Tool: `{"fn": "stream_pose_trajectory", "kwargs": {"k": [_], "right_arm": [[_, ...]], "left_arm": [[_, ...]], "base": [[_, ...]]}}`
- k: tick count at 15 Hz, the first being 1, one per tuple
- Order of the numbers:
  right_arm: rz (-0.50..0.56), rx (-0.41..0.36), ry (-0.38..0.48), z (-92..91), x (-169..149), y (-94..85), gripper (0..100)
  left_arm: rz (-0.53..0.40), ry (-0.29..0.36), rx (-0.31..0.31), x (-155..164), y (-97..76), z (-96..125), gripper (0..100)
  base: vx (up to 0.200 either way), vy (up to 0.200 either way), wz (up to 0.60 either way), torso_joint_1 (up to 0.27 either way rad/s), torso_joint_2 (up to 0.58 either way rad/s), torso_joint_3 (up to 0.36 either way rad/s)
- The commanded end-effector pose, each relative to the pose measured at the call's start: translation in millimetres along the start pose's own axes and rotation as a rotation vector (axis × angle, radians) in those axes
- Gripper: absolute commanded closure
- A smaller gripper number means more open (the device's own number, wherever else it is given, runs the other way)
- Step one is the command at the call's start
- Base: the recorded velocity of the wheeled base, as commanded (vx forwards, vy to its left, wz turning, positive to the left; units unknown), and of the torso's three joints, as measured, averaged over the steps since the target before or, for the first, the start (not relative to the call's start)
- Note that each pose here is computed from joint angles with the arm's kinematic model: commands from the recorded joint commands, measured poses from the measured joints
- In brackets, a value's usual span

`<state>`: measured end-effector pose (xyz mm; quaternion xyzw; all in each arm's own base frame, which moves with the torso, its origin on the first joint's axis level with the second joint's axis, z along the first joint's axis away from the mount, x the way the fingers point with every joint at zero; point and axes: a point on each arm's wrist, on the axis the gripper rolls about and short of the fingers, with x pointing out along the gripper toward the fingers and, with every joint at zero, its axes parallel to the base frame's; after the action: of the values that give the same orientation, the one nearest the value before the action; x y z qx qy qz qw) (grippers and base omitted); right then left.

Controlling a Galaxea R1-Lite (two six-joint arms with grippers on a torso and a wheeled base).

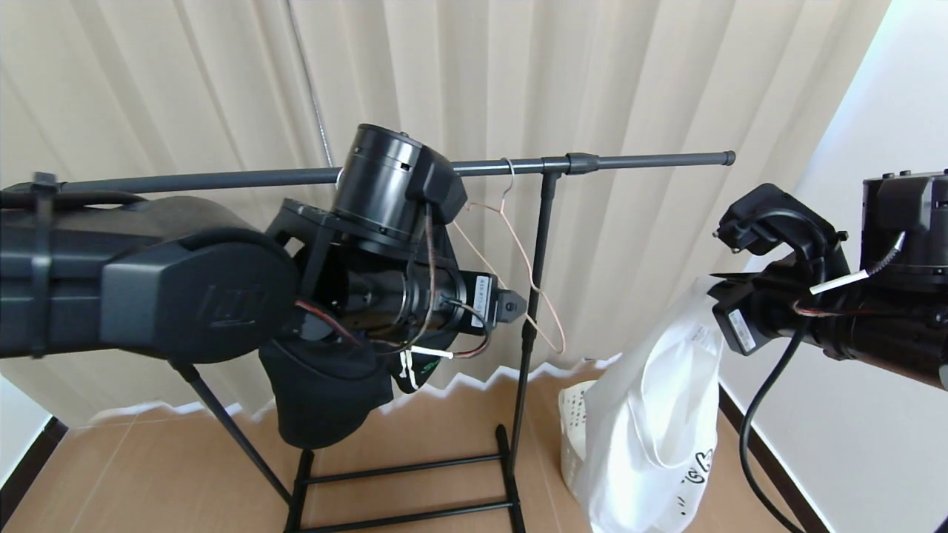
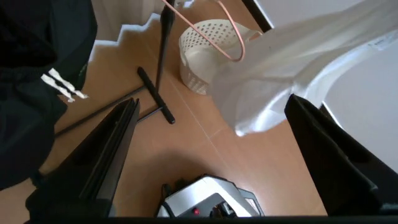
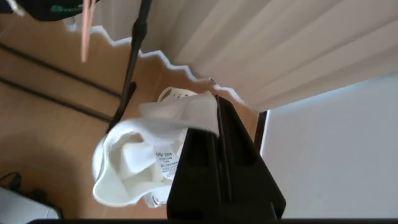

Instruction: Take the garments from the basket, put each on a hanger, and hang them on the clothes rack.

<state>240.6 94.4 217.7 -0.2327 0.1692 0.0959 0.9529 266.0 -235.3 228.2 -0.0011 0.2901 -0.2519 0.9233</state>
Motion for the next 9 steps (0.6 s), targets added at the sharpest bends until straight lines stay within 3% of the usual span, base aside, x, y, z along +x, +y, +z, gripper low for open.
{"fn": "stream_pose_trajectory", "kwargs": {"k": [1, 5, 9], "right_arm": [[-0.048, 0.004, 0.01, -1.6, 13, 1.2, 100], [-0.114, 0.023, 0.001, -2.8, 36, 7.2, 100], [-0.135, 0.025, 0.006, -3.8, 38, 7.1, 100]], "left_arm": [[0.067, 0.021, 0.008, 41, -4.4, 0, 0], [0.11, -0.003, 0.005, 65, -11.0, 17, 0], [0.152, -0.02, 0.014, 81, -18.3, 23, 0]], "base": [[0.0, 0.0, 0.0, 0.0, 0.0, 0.0], [0.0, 0.0, 0.0, 0.0, 0.0, 0.0], [0.0, 0.0, 0.0, 0.0, 0.0, 0.0]]}}
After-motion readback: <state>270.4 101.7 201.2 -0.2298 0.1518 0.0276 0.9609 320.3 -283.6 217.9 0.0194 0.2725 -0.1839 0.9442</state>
